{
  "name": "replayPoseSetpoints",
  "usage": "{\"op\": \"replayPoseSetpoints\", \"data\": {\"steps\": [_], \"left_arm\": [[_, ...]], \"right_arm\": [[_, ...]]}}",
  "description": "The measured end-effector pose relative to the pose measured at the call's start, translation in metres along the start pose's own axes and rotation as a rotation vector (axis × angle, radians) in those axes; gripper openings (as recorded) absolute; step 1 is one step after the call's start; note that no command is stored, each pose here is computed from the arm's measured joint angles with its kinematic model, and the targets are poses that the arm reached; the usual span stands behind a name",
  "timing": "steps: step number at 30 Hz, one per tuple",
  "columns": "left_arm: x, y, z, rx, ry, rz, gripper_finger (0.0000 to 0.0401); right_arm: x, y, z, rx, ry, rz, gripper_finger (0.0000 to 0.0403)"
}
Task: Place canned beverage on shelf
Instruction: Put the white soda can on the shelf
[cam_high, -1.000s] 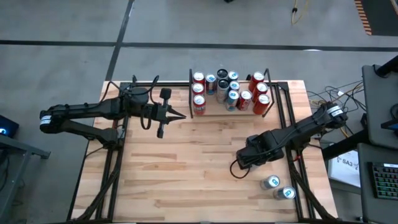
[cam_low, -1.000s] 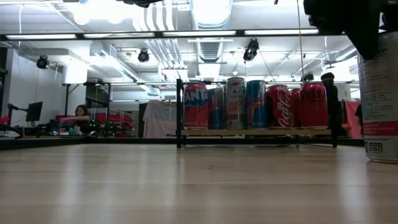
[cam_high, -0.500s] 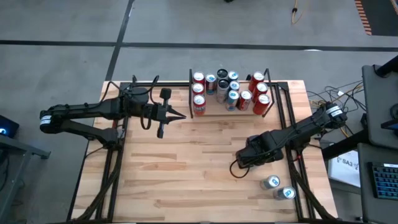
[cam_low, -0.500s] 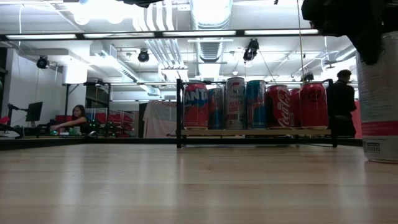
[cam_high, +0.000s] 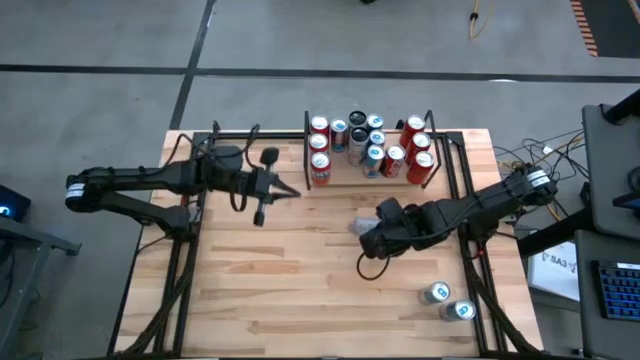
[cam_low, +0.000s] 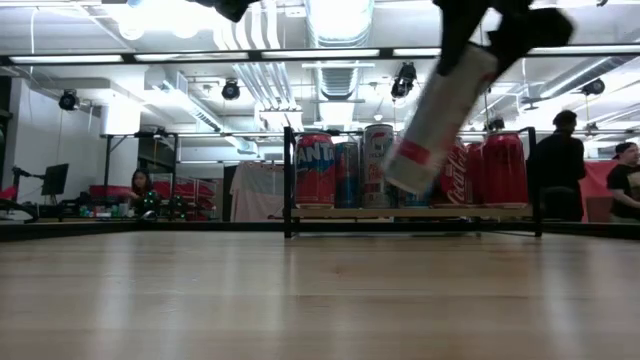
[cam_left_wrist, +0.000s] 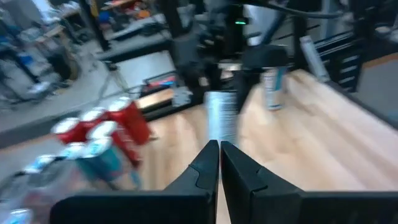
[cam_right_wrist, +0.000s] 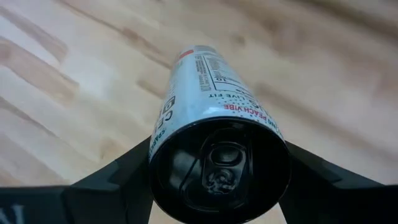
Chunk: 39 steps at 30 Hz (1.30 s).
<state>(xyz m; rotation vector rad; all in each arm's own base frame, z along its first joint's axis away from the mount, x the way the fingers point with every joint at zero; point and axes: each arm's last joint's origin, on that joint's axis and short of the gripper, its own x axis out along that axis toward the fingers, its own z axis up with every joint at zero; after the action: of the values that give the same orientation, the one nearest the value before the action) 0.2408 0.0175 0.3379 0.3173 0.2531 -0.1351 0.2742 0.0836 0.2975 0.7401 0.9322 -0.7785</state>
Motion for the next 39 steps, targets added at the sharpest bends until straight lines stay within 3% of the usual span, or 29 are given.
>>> {"op": "replayPoseSetpoints", "data": {"steps": [4,11,19,24,32,36,39], "left_arm": [[0.019,-0.024,-0.015,-0.051,-0.011,-0.034,0.0000],[0.056,-0.053,-0.036,-0.013,0.012,0.218,0.0000],[0.098,-0.061,-0.049,-0.048,0.104,0.200,0.0023],[0.120,-0.063,-0.054,-0.067,0.237,0.189,0.0093],[0.147,-0.058,-0.057,0.023,0.407,0.480,0.0269],[0.157,-0.062,-0.066,0.081,0.452,0.482,0.0335],[0.163,-0.065,-0.075,0.092,0.481,0.472,0.0363]], "right_arm": [[0.005,0.002,0.015,-0.131,-0.076,0.020,0.0245],[0.014,0.002,0.046,-0.276,-0.122,0.077,0.0245],[0.018,0.001,0.061,-0.330,-0.102,0.129,0.0246],[0.018,0.001,0.061,-0.333,-0.092,0.140,0.0246],[0.019,0.001,0.061,-0.319,-0.093,0.145,0.0246],[0.019,0.001,0.062,-0.302,-0.110,0.136,0.0246],[0.017,0.005,0.064,-0.285,-0.139,0.168,0.0246]]}}
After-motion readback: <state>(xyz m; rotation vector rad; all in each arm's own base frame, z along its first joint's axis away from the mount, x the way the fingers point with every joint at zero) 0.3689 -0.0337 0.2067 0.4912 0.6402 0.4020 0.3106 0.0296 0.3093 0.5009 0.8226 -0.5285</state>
